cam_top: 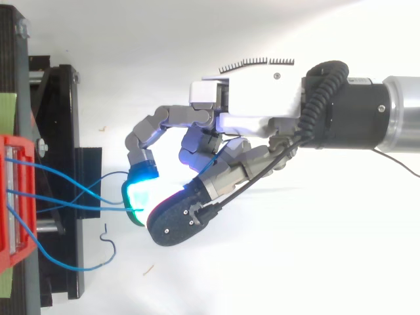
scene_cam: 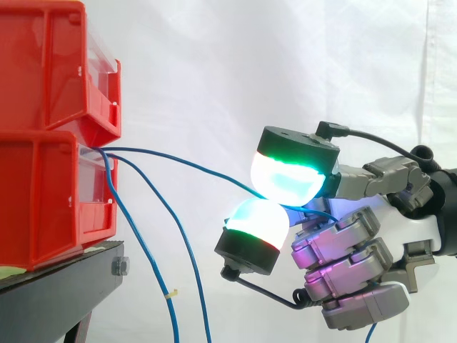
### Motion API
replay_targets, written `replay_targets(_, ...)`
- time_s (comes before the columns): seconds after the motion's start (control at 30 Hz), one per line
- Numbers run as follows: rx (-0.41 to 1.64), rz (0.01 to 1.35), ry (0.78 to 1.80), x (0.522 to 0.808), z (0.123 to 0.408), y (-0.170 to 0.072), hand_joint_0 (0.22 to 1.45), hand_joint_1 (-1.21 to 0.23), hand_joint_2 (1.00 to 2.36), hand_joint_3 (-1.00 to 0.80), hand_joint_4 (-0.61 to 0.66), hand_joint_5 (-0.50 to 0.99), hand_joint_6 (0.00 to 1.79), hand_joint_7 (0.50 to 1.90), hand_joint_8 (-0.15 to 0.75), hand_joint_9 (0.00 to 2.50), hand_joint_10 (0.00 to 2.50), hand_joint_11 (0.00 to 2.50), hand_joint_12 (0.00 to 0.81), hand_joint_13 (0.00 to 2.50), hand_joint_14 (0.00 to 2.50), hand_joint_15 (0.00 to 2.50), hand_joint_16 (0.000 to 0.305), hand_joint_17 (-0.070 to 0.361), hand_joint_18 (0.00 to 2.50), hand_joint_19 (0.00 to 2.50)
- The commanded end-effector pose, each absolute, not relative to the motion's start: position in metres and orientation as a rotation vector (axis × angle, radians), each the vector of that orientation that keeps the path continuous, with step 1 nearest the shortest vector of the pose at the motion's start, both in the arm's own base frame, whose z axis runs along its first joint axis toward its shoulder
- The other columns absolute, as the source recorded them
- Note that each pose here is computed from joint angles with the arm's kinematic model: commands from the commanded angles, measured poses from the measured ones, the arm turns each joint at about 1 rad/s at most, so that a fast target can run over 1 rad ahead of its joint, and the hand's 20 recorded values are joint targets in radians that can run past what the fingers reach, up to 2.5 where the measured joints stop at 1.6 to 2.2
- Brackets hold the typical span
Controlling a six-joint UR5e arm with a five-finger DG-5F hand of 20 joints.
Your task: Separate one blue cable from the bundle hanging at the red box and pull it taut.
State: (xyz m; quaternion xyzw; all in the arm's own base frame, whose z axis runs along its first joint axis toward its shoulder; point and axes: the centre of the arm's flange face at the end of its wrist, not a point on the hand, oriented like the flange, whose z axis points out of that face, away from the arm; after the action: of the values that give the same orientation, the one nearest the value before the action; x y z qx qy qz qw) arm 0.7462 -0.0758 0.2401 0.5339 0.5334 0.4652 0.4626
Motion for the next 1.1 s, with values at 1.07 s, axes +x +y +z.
replay_targets(1.07,1.313,1.143,1.310,0.7463,0.2402,-0.0760,0.80,-0.84,1.02,-0.26,-0.14,-0.20,0.92,1.38,0.287,1.08,1.87,1.34,0.332,1.04,2.37,1.42,0.030,0.067,1.37,1.56)
